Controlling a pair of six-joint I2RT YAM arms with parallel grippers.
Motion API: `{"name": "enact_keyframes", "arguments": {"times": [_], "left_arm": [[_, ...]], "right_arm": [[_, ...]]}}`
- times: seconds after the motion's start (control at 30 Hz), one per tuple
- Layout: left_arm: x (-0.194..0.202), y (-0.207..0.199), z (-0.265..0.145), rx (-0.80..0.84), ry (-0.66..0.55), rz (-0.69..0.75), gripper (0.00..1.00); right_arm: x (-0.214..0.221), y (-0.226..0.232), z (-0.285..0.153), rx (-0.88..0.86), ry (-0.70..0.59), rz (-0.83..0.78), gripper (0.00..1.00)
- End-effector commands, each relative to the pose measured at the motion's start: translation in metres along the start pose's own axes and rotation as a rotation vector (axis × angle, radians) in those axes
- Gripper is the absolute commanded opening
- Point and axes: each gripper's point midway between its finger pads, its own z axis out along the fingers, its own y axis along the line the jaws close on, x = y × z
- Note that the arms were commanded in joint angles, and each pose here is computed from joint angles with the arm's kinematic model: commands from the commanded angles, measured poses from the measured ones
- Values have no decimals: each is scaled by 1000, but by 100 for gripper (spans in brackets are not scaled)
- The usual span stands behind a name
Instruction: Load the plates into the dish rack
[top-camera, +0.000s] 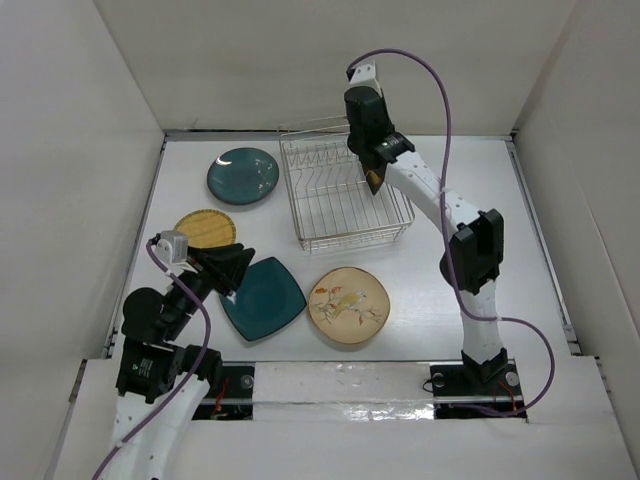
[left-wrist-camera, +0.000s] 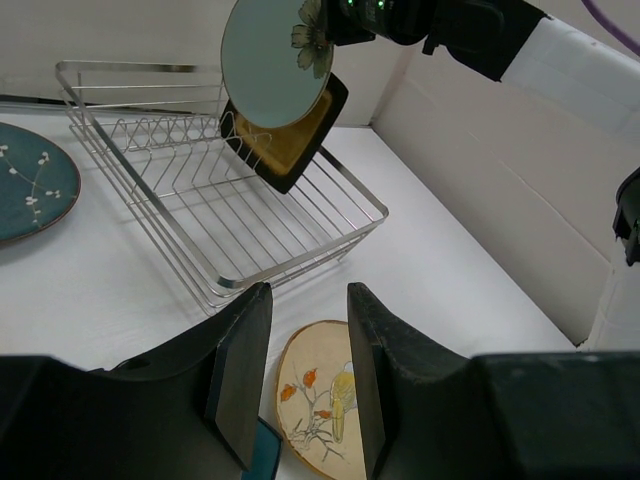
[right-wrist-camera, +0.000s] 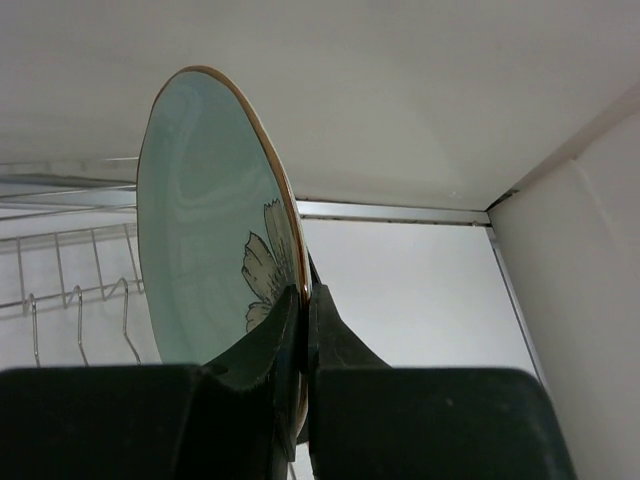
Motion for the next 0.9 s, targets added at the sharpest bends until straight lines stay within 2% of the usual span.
{"name": "enact_keyframes", "arguments": {"times": [0.0,0.43,0.5,0.53,0.63,0.73,0.87], "left_arm": [[-4,-4,4,26,-11,15,33],[-3,-4,5,25,-5,13,33],[-3,-4,5,25,-5,13,33],[-4,-4,5,26,-7,13,33],[-4,-4,4,26,-8,12,33],[-4,-4,4,26,-10,14,33],[-5,-5,3,26,-14,14,33]], "right_arm": [[-33,-3,2,58,-114,123,0],[8,63,7,-13,-79,51,1],[9,61,4,-16,-73,63,12],[7,64,-1,-27,-74,70,27],[-2,54,-11,-46,-79,127,61],[-19,37,-30,-95,-91,183,74],[-27,19,-71,-242,-93,336,77]]}}
